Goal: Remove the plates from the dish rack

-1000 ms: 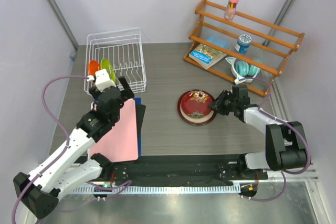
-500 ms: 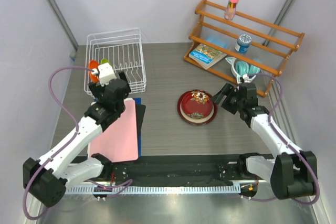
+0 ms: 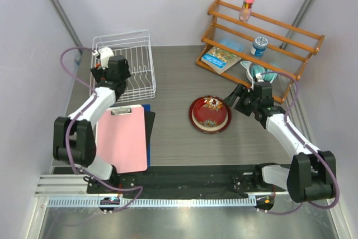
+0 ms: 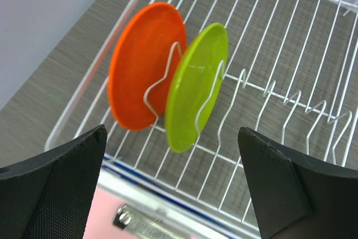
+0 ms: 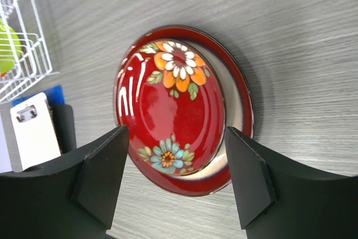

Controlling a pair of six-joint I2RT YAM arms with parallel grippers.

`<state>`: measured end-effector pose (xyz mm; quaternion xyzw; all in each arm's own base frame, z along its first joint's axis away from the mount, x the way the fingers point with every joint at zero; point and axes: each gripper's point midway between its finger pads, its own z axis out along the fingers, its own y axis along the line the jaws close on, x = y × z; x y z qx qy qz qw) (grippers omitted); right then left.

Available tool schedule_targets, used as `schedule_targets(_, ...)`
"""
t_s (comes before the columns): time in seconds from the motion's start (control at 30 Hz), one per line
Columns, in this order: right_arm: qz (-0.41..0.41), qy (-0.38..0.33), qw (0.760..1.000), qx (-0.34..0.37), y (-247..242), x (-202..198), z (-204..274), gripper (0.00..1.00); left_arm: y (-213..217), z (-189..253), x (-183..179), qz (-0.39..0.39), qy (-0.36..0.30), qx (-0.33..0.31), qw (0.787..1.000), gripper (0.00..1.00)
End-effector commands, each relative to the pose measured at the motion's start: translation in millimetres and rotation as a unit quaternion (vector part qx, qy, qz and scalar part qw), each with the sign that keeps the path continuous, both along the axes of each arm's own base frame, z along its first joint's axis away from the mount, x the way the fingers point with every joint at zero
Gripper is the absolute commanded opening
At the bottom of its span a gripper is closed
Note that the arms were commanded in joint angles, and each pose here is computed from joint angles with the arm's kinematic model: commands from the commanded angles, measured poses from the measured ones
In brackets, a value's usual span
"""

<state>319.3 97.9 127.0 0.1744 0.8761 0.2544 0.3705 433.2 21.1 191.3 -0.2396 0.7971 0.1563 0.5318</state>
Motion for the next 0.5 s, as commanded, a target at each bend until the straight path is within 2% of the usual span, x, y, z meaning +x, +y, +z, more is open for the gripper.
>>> schedule_targets(0.0,0.018,-0.022,1.0,0.006,5.9,15.7,6.2,0.73,-2.0,4.2,34.7,-0.018,-0.024,-0.017,0.999,0.99)
schedule_targets(0.17,0.032,0.003,0.999,0.009,10.2,16.5,-13.2,0.72,14.0,-31.3,51.5,0.005,0.018,-0.022,1.0,0.99)
schedule_targets(0.33,0.036,0.013,0.999,0.003,9.3,17.7,-23.3,0.72,23.3,-42.7,56.9,0.018,0.025,-0.023,0.999,0.97)
schedule_targets(0.4,0.038,0.018,0.999,0.004,10.2,18.0,-27.9,0.72,22.4,-45.0,59.7,0.014,0.028,-0.022,0.999,0.8)
schedule_targets(0.47,0.041,0.023,0.999,0.004,11.1,17.5,-31.3,0.72,24.0,-44.6,57.3,0.022,0.026,-0.024,0.999,0.76)
